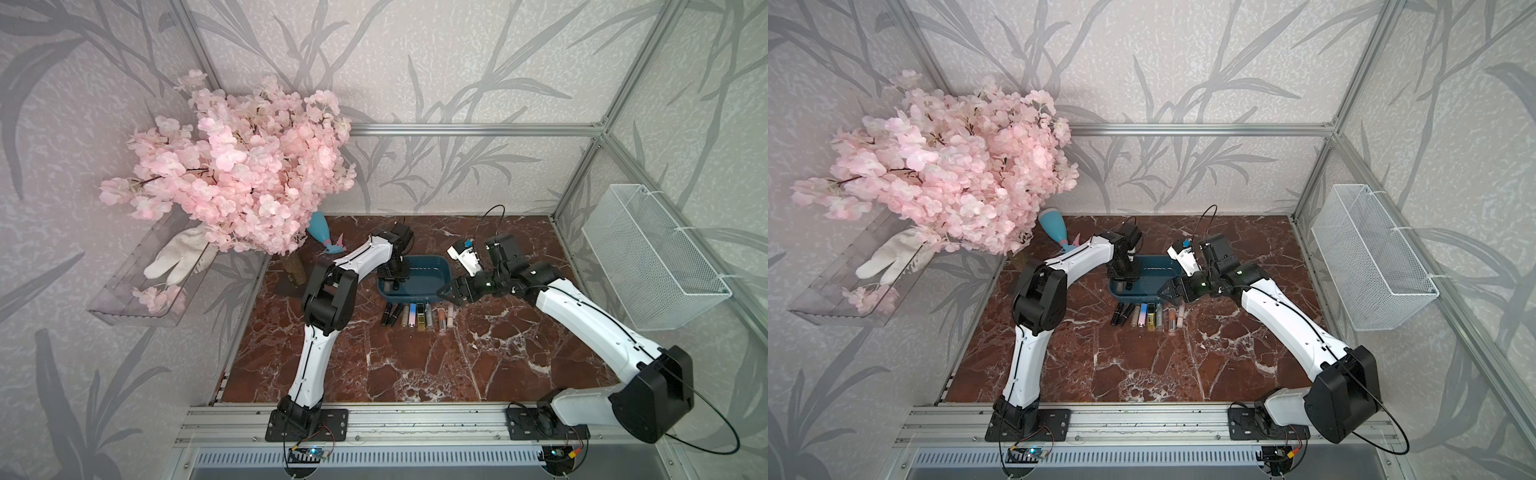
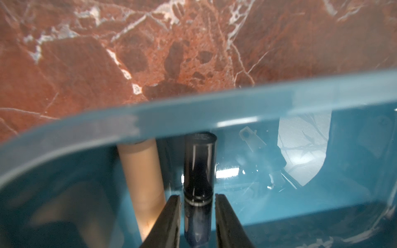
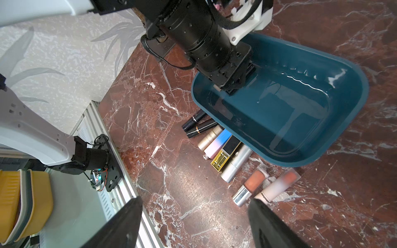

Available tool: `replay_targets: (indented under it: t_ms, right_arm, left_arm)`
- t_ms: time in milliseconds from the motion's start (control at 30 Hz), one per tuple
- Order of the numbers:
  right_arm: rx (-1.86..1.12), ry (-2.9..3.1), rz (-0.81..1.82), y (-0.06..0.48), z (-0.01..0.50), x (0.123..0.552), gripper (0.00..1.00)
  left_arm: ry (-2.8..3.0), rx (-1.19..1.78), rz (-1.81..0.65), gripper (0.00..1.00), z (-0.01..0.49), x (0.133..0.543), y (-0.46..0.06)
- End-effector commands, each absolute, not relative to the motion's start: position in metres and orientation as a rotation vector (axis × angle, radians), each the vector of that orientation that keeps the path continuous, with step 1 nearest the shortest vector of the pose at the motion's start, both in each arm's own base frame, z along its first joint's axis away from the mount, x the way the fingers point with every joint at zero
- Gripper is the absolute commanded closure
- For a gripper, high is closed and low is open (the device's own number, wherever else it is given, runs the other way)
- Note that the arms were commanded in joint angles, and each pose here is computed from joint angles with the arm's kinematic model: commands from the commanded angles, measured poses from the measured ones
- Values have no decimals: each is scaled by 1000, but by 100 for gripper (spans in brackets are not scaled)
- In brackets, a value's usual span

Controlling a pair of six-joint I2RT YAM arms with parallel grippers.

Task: Put the lipstick into the storage box
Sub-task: Place the lipstick in the storage box.

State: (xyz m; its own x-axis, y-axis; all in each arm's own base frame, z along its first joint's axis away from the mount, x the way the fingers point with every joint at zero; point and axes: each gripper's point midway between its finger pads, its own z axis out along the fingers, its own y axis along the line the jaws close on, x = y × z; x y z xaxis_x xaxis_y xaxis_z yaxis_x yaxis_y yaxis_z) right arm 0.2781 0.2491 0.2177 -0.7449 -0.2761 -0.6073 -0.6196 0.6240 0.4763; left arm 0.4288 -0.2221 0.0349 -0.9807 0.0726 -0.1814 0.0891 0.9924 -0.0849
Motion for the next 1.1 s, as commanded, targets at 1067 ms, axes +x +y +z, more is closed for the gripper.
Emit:
replay_targets:
  t_ms: [1067]
  right_arm:
    - [-530,2268,1079,258,247,286,18]
  left_arm:
    - [2569,119,-425,59,203,381,-207]
